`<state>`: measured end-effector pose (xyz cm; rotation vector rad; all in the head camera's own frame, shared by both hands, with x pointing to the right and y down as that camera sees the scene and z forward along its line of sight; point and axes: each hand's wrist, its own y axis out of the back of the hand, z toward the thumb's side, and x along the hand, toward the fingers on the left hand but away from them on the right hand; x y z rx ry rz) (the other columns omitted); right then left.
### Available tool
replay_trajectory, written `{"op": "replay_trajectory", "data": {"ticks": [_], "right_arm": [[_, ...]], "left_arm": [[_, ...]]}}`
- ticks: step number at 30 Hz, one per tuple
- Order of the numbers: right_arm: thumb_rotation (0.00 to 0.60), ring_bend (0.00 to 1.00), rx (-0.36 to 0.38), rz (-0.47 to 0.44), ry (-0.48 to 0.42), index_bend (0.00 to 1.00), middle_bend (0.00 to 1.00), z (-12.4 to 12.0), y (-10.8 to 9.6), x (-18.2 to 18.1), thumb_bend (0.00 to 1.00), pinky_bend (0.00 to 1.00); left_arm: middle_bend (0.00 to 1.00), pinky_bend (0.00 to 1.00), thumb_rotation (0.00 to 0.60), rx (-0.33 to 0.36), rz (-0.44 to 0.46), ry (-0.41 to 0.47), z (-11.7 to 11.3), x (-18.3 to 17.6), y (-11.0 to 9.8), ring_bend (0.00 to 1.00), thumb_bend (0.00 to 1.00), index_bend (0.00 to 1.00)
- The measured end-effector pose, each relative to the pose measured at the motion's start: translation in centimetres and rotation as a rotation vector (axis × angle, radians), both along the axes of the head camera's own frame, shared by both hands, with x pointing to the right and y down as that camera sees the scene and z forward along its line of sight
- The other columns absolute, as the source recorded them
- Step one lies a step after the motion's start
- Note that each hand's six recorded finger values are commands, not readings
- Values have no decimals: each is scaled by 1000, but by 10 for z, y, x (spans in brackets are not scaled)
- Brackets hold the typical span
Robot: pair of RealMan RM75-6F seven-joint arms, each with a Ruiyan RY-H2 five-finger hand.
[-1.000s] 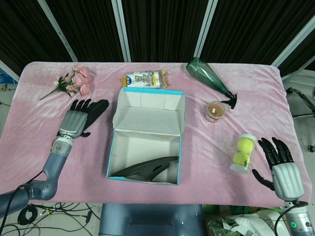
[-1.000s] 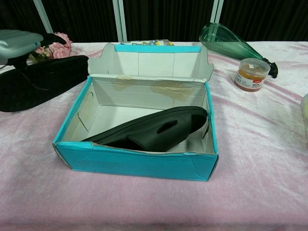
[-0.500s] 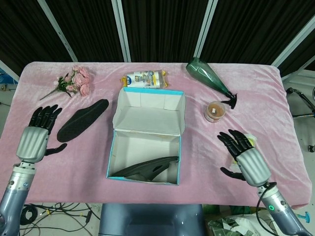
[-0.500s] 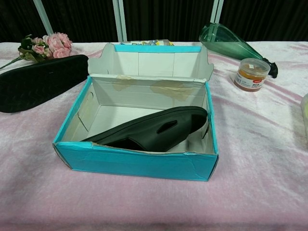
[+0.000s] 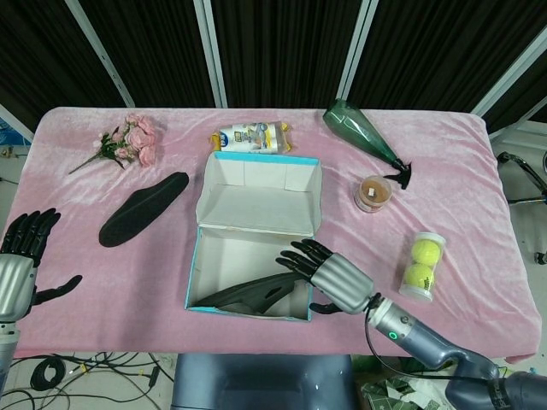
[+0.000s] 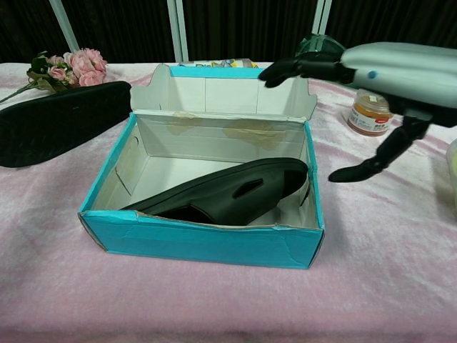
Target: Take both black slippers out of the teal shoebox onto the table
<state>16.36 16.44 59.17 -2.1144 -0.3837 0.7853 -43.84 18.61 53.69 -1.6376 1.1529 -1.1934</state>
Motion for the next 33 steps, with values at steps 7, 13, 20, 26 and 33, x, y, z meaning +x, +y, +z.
{"op": "replay_trajectory", "data": {"ticks": [7, 13, 20, 26, 33], "right_arm": [[600, 15, -58, -54, 70, 120, 104, 21, -7, -32, 98, 92], [600, 16, -81, -62, 108, 138, 124, 32, -10, -43, 98, 91], [600, 15, -95, -106, 159, 147, 126, 43, -3, -53, 98, 91], [600, 16, -118, -143, 195, 159, 126, 57, 6, -62, 135, 92], [600, 127, -104, -187, 232, 328, 249, 74, 10, -76, 374, 133]], "left_arm": [[66, 50, 600, -31, -8, 9, 8, -6, 2, 0, 0, 11], [66, 50, 600, -40, -12, 14, 12, -8, 1, 0, 0, 11], [66, 50, 600, -49, -16, 23, 14, -9, 1, 0, 0, 11], [65, 52, 600, -67, -20, 44, 16, -10, 1, 0, 0, 11], [66, 71, 600, -77, -26, 59, 18, -13, 1, 0, 0, 12]]}}
